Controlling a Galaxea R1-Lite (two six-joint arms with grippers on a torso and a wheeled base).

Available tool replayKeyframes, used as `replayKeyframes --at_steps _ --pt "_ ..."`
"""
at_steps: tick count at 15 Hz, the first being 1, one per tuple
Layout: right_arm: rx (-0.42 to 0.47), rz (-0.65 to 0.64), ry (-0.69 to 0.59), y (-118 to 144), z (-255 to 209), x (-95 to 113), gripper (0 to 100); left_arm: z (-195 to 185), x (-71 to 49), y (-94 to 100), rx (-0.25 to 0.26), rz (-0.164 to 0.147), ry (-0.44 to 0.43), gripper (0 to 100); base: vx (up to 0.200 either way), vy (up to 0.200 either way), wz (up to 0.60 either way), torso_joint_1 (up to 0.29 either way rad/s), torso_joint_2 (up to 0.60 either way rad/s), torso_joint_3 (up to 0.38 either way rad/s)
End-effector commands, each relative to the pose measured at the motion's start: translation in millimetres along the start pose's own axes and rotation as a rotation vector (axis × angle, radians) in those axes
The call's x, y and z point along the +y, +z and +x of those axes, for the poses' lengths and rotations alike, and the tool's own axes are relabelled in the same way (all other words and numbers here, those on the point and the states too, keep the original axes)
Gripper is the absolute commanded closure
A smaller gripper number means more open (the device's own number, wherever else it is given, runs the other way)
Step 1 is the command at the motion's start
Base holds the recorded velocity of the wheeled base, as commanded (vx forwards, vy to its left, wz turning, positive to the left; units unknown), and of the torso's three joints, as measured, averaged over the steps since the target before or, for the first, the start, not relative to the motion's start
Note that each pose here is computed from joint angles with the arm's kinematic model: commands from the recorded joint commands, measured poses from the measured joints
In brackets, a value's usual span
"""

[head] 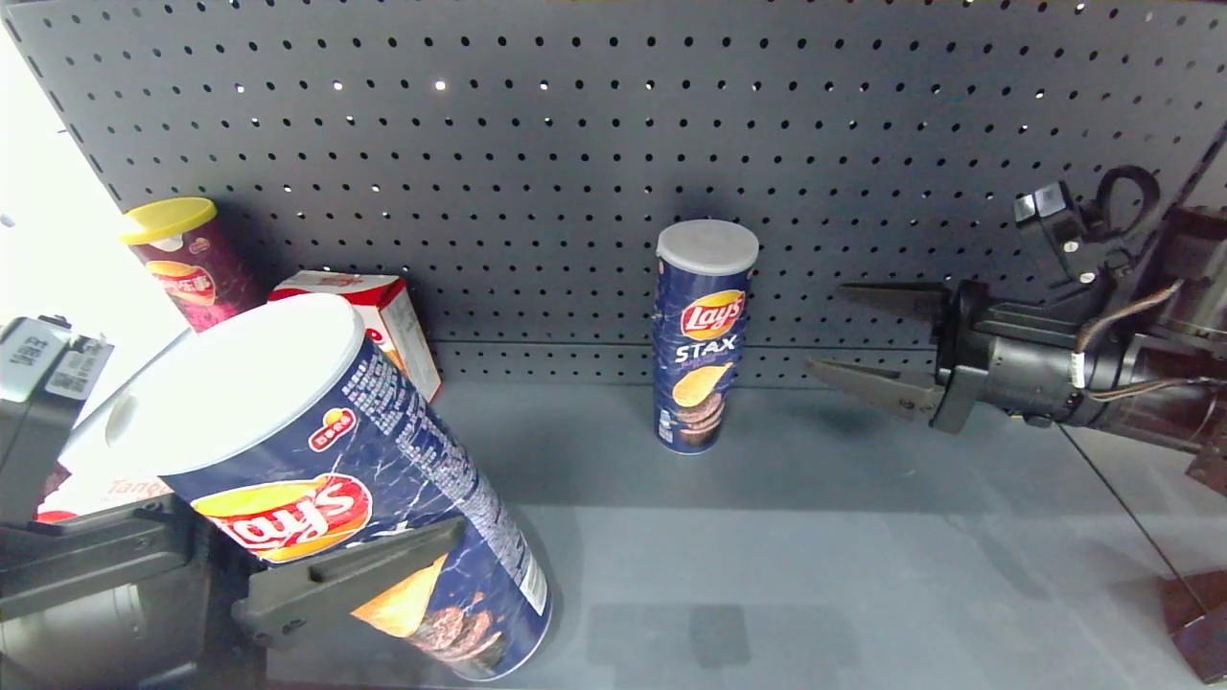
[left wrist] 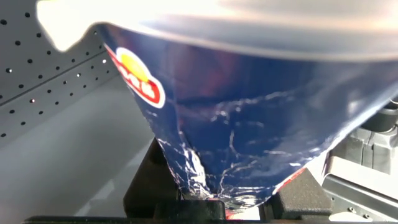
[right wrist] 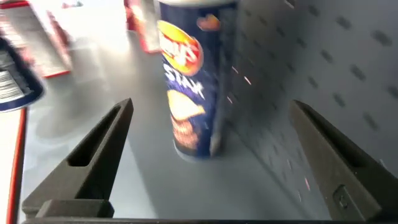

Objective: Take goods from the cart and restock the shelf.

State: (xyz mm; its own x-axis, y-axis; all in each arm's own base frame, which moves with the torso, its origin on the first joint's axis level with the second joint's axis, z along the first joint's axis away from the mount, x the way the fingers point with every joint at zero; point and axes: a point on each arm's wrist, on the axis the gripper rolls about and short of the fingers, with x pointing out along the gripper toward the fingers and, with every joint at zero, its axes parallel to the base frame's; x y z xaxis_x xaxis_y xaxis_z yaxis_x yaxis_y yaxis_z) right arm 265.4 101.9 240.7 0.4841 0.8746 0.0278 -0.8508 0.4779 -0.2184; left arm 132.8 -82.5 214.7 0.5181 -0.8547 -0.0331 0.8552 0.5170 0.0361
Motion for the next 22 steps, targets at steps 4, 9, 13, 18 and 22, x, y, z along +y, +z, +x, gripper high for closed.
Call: replayKeyframes --at_steps 4,9,13,18,22 --pt "-0.012 0.000 0.074 -24 36 -25 0 0 0.1 -3.9 0.013 -0.009 -0.001 100 0.000 0.000 0.00 0.000 0.00 0.000" --pt "-0.034 -0.004 0.137 -26 63 -24 0 1 0.5 -5.1 0.018 -0.012 0.000 100 0.000 0.000 0.00 0.000 0.00 0.000" --pt "-0.028 0.011 0.168 -39 88 -23 0 0 0.2 -6.1 0.021 -0.014 -0.002 100 0.000 0.000 0.00 0.000 0.00 0.000" --pt "-0.017 0.024 0.187 -53 104 -23 0 0 0.3 -5.3 0.018 -0.017 -0.002 100 0.000 0.000 0.00 0.000 0.00 0.000" --pt "-0.015 0.030 0.206 -60 117 -21 0 0 0.6 -4.8 0.014 -0.027 0.002 100 0.000 0.000 0.00 0.000 0.00 0.000"
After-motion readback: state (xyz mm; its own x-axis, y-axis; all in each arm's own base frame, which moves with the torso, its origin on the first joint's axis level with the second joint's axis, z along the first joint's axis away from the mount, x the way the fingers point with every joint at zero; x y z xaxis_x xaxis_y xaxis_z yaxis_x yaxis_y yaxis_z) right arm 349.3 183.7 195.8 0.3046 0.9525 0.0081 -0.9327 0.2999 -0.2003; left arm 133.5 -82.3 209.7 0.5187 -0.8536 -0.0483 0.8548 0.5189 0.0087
